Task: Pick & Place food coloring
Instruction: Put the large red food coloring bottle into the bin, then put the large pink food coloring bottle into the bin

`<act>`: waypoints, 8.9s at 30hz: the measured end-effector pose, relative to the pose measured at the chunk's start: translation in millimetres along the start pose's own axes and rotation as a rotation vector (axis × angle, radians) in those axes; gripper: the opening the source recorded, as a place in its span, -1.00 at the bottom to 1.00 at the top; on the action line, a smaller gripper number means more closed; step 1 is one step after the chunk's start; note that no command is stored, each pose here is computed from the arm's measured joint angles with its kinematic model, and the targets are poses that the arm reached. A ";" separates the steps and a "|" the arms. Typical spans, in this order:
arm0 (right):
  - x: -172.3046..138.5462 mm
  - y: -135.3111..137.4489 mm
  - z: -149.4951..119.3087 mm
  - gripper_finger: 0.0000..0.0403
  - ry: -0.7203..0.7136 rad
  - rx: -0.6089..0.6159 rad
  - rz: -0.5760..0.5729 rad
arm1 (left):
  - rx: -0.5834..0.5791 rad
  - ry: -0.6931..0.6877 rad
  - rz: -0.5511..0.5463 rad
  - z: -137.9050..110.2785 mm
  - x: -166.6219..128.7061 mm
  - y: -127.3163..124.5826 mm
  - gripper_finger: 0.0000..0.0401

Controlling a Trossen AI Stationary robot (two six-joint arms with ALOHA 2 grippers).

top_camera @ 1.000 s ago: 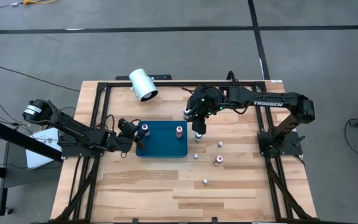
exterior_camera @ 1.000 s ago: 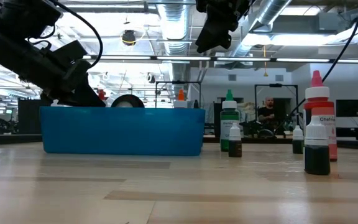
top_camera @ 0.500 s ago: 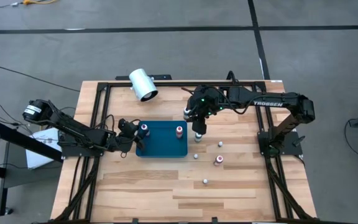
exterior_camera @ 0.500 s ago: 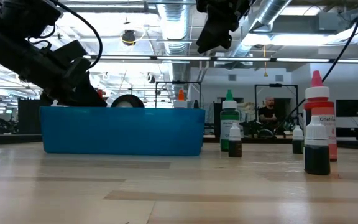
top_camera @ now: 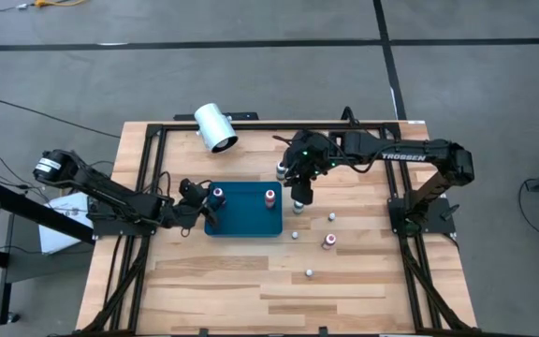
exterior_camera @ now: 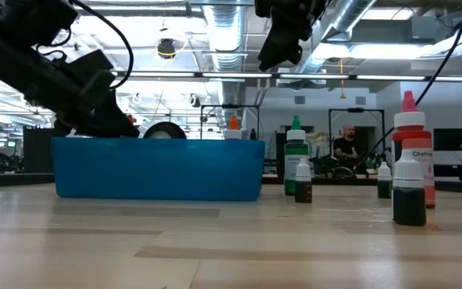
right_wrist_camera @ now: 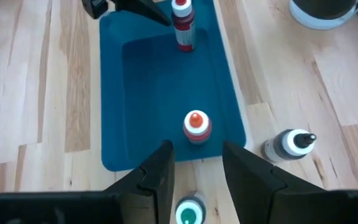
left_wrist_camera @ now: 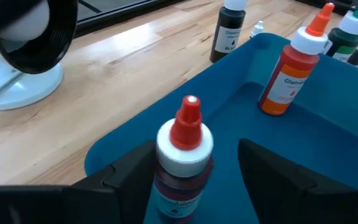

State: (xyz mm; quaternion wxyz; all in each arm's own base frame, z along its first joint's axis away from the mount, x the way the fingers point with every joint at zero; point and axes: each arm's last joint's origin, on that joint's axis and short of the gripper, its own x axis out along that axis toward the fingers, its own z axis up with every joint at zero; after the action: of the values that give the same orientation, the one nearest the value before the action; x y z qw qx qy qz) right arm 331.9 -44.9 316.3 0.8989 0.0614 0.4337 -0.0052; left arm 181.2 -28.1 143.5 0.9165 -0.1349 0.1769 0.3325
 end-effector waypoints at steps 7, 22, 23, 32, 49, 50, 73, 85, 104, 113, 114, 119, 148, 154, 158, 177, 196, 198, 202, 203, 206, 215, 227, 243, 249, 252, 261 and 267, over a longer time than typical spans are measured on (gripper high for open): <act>0.4 3.6 -0.2 -0.39 0.004 -0.008 0.006 | 0.025 -0.038 0.013 8.1 -7.0 4.4 0.10; -0.8 3.2 -14.3 -0.39 0.149 0.015 -0.031 | -0.036 -0.172 -0.089 40.5 -35.2 17.2 0.10; -1.4 2.9 -16.0 -0.39 0.166 0.016 -0.042 | -0.045 -0.186 -0.106 43.6 -38.3 18.6 0.10; -35.5 11.6 -25.3 -0.39 0.171 0.037 -0.122 | -0.148 -0.289 -0.238 63.5 -62.0 33.1 0.10; -81.3 68.0 -94.1 -0.39 -0.072 0.130 -0.179 | -0.138 -0.326 -0.237 67.3 -67.6 38.2 0.10; -81.8 71.5 -97.0 -0.39 -0.081 0.126 -0.173 | -0.139 -0.326 -0.237 67.3 -67.6 38.2 0.10; -60.2 143.8 -184.7 -0.39 -0.053 0.089 -0.193 | -0.187 -0.333 -0.208 67.6 -67.5 39.3 0.10; -58.9 158.8 -211.4 -0.39 0.008 0.013 -0.112 | -0.248 -0.325 -0.222 67.5 -67.5 39.2 0.10; -38.1 155.1 -208.8 -0.23 0.062 -0.044 -0.173 | -0.212 -0.297 -0.203 63.5 -65.9 40.1 0.10; -8.3 160.9 -207.2 0.11 0.110 -0.120 -0.232 | -0.211 -0.296 -0.202 63.3 -65.8 40.2 0.10; -4.1 160.8 -207.6 0.13 0.122 -0.122 -0.246 | -0.211 -0.296 -0.202 63.3 -65.8 40.2 0.10; 12.2 158.1 -208.4 0.14 0.168 -0.131 -0.302 | -0.211 -0.296 -0.200 63.3 -65.8 40.2 0.10; 37.3 144.7 -186.3 -0.17 0.175 -0.139 -0.219 | -0.198 -0.285 -0.194 61.8 -65.3 40.6 0.10; 35.9 146.0 -183.3 -0.39 0.154 -0.133 -0.212 | -0.199 -0.285 -0.194 61.8 -65.3 40.6 0.10; 36.5 144.4 -183.8 -0.41 0.161 -0.131 -0.220 | -0.198 -0.285 -0.193 61.8 -65.3 40.6 0.10; 15.2 122.2 -167.4 -0.43 0.131 -0.134 -0.171 | -0.199 -0.285 -0.194 61.8 -65.3 40.6 0.10; -51.0 100.2 -127.2 -0.44 -0.273 0.027 0.186 | -0.167 -0.260 -0.178 58.4 -64.1 41.6 0.10; -54.6 100.7 -122.3 -0.44 -0.322 0.017 0.234 | -0.166 -0.260 -0.178 58.3 -64.0 41.6 0.10; -58.9 102.5 -113.4 -0.44 -0.388 -0.011 0.365 | -0.166 -0.260 -0.178 58.3 -64.0 41.6 0.10; -59.8 102.7 -111.7 -0.44 -0.399 -0.015 0.394 | -0.166 -0.260 -0.178 58.3 -64.0 41.7 0.10; -59.2 102.4 -105.7 -0.44 -0.436 -0.017 0.440 | -0.166 -0.259 -0.178 58.3 -64.0 41.7 0.10; -53.4 93.9 -99.2 -0.44 -0.456 0.005 0.429 | -0.166 -0.259 -0.178 58.2 -64.0 41.6 0.10; -34.8 75.0 -60.5 -0.44 -0.566 0.016 0.311 | -0.160 -0.255 -0.175 57.6 -63.9 41.9 0.10; 13.7 62.8 -10.6 -0.44 -0.289 -0.092 0.041 | -0.124 -0.221 -0.176 53.8 -62.8 42.6 0.10; 43.3 60.9 -17.5 -0.44 -0.182 -0.090 0.005 | -0.119 -0.216 -0.175 53.2 -62.6 42.8 0.10; 56.8 59.1 -23.3 -0.44 -0.118 -0.091 -0.039 | -0.118 -0.216 -0.175 53.3 -62.6 42.7 0.10; 95.4 56.6 -32.1 -0.44 -0.036 -0.124 -0.093 | -0.101 -0.202 -0.166 51.4 -62.1 43.5 0.10; 114.5 54.9 -34.3 -0.44 -0.028 -0.167 -0.131 | -0.099 -0.200 -0.165 51.2 -62.0 43.6 0.10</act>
State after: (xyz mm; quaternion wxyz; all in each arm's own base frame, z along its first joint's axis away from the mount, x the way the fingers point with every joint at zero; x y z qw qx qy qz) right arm 380.0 18.5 211.6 0.9046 -0.0423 0.4232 -0.0286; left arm 120.1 -11.8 209.7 0.9460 -0.1602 0.0561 0.2762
